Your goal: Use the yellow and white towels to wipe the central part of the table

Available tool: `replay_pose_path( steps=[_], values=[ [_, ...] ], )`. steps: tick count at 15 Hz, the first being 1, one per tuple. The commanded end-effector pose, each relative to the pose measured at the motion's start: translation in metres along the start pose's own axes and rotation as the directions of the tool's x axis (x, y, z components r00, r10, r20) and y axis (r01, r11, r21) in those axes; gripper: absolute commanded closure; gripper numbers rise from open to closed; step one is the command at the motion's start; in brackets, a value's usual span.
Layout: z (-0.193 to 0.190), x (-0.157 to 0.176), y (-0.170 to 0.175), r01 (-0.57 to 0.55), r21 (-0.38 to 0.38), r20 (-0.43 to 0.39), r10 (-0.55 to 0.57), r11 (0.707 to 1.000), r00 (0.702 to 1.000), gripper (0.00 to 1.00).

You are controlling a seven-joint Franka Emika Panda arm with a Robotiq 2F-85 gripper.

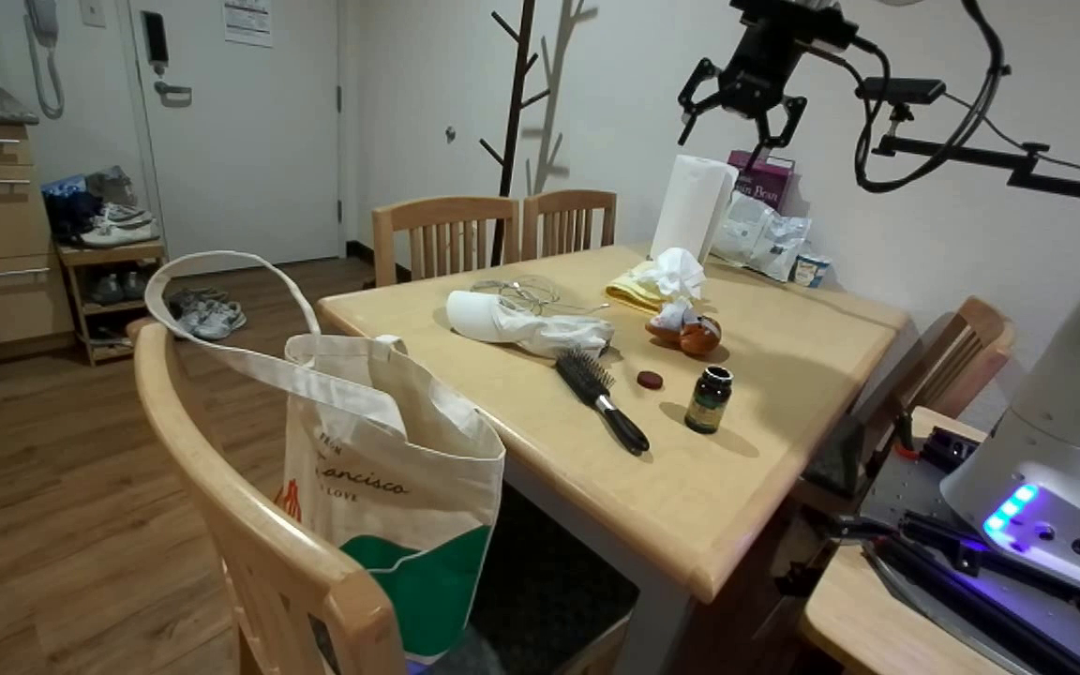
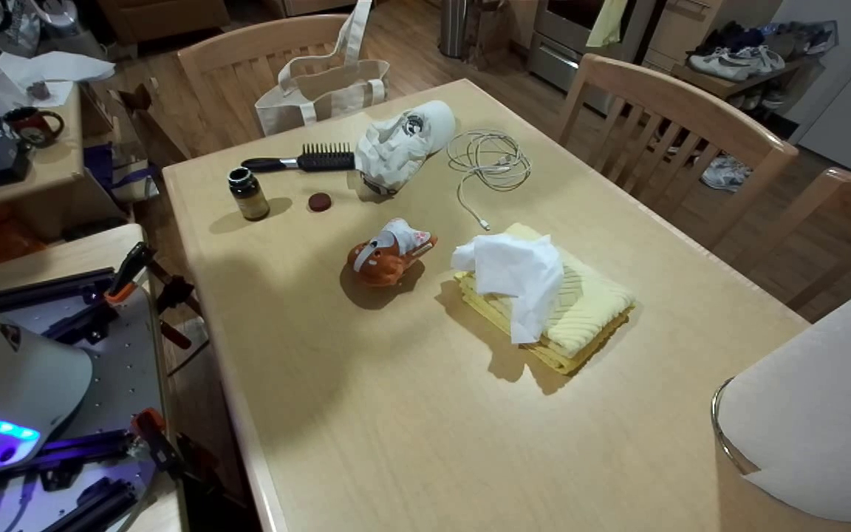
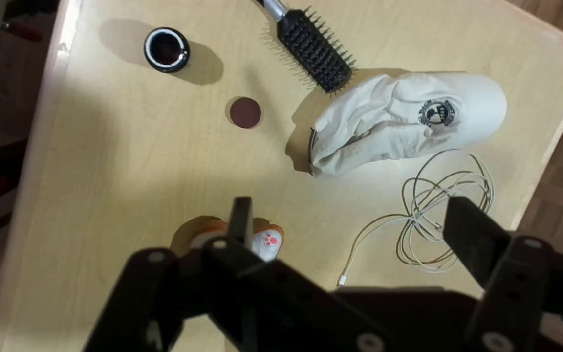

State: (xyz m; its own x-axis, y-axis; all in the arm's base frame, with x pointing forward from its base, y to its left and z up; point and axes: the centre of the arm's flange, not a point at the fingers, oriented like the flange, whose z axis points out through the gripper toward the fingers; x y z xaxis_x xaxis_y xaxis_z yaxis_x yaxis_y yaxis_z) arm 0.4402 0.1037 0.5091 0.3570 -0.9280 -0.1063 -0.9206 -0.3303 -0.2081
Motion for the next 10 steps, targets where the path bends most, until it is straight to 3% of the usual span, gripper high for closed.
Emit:
replay_pose_path(
  steps=[1,3,8,9,10],
  values=[
    [0.014,0.001,-0.059,-0.170,0.005,-0.072,0.170,0.985,0.983,0.00],
    [0.021,0.000,-0.081,-0.241,0.029,-0.144,0.242,0.970,0.960,0.00],
    [0.060,0.006,-0.117,-0.362,0.128,-0.338,0.384,0.923,0.859,0.00],
    [0.069,0.001,-0.111,-0.329,0.056,-0.288,0.330,0.943,0.899,0.00],
    [0.053,0.008,-0.094,-0.320,0.094,-0.295,0.333,0.943,0.895,0.00]
  ],
)
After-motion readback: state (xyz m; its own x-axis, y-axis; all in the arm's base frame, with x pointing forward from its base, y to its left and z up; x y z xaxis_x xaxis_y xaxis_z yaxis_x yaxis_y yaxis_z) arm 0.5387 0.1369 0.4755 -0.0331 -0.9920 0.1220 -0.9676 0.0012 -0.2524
